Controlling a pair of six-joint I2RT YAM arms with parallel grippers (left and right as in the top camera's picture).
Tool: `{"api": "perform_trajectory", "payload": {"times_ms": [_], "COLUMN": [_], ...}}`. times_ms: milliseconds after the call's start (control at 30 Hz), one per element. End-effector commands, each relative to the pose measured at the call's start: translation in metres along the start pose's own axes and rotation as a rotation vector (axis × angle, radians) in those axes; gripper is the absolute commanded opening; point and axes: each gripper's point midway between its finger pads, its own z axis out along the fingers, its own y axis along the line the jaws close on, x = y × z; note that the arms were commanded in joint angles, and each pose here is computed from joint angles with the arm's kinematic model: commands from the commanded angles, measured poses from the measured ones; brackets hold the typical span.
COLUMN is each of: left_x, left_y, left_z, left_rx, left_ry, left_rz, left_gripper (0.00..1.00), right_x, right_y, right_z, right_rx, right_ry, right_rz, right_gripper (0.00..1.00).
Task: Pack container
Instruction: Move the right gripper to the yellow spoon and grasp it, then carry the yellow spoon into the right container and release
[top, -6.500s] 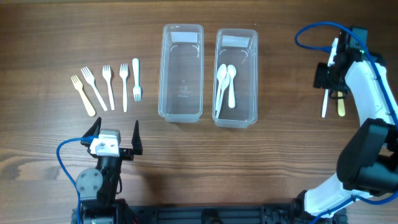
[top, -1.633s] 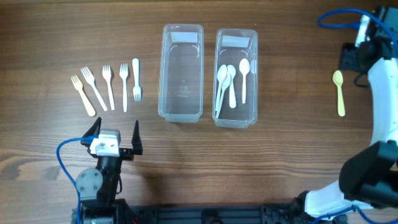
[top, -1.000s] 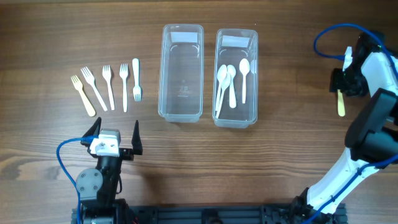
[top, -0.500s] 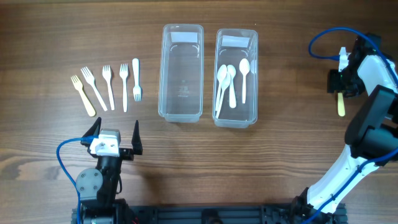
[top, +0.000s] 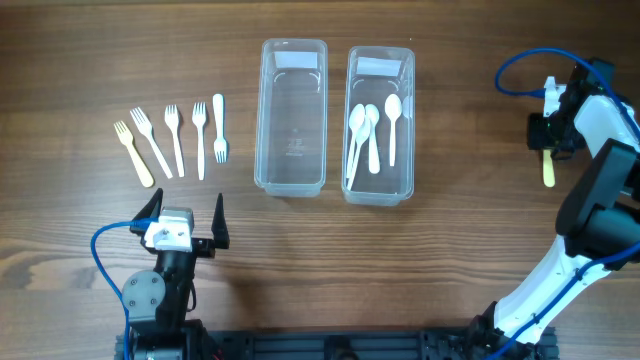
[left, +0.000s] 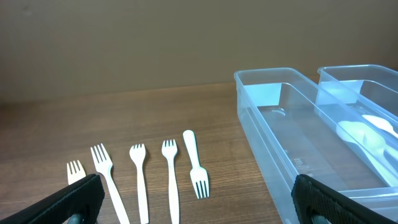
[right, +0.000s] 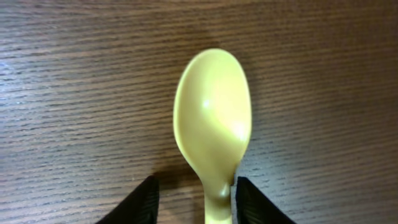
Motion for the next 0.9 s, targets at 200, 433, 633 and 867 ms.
{"api": "perform_trajectory", "payload": {"times_ms": [200, 433, 633, 867], "left_x": [0.002, 0.002, 0.002, 0.002], "left_y": [-0.001, -0.001, -0.001, -0.001], "left_z": [0.0, 0.0, 0.0, 0.0], "left_rx": [0.001, 0.001, 0.001, 0.001], "left_ry": [-0.002, -0.002, -0.002, -0.002], "left_rz": [0.023, 0.023, 0.023, 0.023], "left_gripper": [1.0, 1.0, 1.0, 1.0], "right_x": [0.027, 0.018, -0.016, -0.068], "right_y": [0.013, 0.019, 0.037, 0.098], "right_z": [0.023, 0.013, -0.021, -0.096], "right_rx": [-0.053, -0.088, -0.126, -0.171], "right_ry": [0.084, 0.07, -0.015, -0.204], "right_rz": [0.023, 0.121, 0.107, -0.023], "right_gripper": [0.14, 0.04, 0.04, 0.04]}}
